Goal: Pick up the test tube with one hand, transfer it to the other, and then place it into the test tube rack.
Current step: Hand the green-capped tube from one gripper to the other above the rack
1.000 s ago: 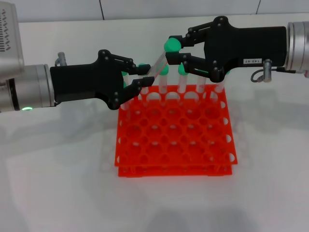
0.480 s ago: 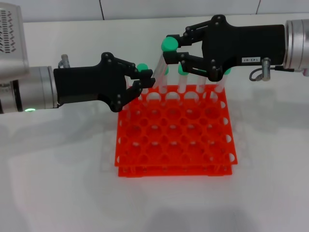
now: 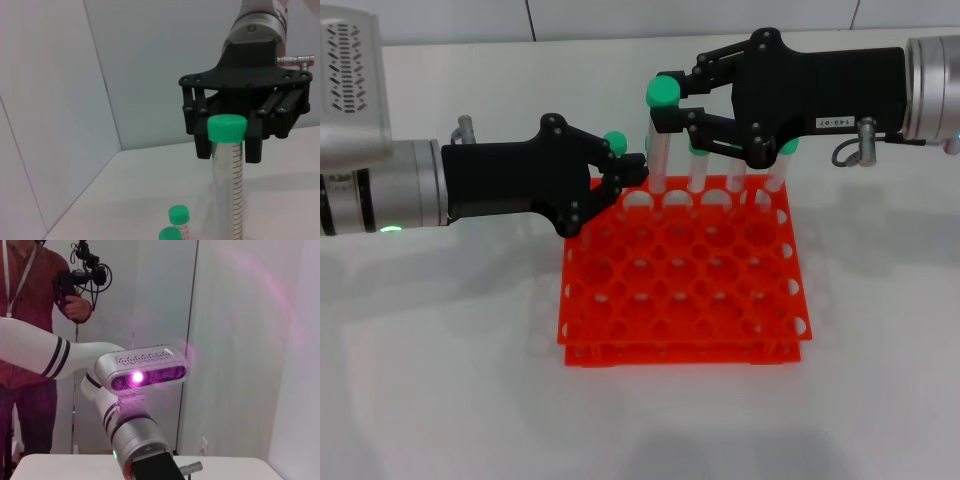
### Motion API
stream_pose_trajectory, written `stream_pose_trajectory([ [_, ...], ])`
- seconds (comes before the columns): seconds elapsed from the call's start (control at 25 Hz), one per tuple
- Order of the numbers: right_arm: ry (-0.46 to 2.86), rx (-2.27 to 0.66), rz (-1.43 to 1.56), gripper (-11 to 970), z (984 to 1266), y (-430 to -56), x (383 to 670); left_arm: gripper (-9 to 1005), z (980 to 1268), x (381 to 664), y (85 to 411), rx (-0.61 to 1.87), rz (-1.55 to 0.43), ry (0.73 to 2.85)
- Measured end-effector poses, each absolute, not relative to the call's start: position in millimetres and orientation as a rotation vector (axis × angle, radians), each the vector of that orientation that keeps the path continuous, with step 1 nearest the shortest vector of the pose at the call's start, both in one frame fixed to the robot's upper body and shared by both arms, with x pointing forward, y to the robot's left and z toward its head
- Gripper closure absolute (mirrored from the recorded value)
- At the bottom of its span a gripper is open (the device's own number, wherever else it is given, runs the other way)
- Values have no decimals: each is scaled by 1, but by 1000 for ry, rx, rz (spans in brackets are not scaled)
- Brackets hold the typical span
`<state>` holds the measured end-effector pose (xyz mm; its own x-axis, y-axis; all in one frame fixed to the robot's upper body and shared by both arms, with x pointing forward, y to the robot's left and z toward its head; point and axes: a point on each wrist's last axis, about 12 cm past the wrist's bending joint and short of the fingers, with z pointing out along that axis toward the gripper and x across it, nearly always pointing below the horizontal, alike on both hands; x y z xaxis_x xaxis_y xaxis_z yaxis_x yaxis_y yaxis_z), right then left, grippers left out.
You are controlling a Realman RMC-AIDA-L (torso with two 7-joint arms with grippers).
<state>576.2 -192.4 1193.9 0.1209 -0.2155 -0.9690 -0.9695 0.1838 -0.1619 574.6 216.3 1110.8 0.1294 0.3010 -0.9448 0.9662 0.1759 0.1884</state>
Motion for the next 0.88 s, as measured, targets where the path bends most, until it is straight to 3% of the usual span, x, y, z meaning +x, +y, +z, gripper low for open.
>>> stream_pose_trajectory([
  [0.4, 1339, -1261, 847, 710, 1194, -193, 576, 854, 1111, 573, 219, 1307, -792, 1393],
  [0.64, 1345, -1257, 846, 710, 1193, -194, 577, 804, 1113, 568, 230, 1170, -810, 1384],
  [0.88, 1352, -1248, 849, 709, 1193, -194, 577, 639, 1120, 565, 243, 1121, -798, 1419],
])
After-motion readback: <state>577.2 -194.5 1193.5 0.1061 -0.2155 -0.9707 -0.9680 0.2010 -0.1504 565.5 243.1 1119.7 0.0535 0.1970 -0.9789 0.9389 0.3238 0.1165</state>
